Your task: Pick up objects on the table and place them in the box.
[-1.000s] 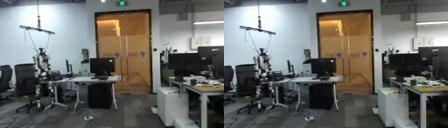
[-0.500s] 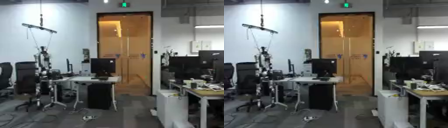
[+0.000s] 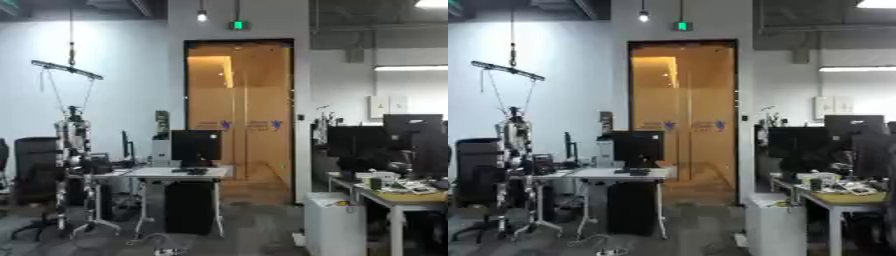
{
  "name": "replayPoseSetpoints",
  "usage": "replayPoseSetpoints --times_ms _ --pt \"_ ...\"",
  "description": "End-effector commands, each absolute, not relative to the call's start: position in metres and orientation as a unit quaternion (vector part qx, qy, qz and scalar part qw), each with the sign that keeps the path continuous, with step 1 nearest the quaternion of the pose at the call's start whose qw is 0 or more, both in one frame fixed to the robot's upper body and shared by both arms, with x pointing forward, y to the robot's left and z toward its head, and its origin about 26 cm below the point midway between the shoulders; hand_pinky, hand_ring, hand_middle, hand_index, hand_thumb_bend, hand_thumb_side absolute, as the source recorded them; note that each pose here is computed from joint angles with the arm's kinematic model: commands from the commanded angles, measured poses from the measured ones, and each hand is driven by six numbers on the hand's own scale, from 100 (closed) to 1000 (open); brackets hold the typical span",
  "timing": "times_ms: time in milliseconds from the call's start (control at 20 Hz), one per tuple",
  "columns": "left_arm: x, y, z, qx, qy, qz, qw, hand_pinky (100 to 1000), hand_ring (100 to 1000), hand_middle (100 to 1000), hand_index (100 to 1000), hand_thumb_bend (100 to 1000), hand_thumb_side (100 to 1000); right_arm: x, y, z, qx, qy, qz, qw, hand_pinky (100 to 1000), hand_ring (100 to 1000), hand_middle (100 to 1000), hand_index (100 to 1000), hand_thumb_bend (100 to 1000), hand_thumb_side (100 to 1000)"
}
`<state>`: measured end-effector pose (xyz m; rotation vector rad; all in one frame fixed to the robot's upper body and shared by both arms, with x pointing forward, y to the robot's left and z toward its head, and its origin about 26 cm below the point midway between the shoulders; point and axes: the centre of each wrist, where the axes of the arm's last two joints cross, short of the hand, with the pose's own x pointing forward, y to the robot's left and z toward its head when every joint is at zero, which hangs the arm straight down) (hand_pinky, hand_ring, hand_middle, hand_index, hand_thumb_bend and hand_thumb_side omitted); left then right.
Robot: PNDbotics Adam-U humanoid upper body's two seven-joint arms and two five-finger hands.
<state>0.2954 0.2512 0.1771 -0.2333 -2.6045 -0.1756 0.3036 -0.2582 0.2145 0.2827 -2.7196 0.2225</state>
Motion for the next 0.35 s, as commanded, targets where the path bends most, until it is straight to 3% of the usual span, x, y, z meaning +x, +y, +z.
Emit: replayPoseSetpoints --times_ms 50,350 --pt "0.2932 0.2590 0.1854 -0.059 -0.963 -0.081 0.250 273 540 950 768 334 752 0.3024 -0.2564 0.2225 0.098 -0.971 0.098 0.196 144 334 388 641 515 617" --pt "0.2928 0.2609 0.1851 -0.031 -0.959 -0.080 0.272 385 584 986 768 332 756 0.3036 -0.2588 0.2308 0.097 -0.974 0.096 0.181 145 333 394 637 494 627"
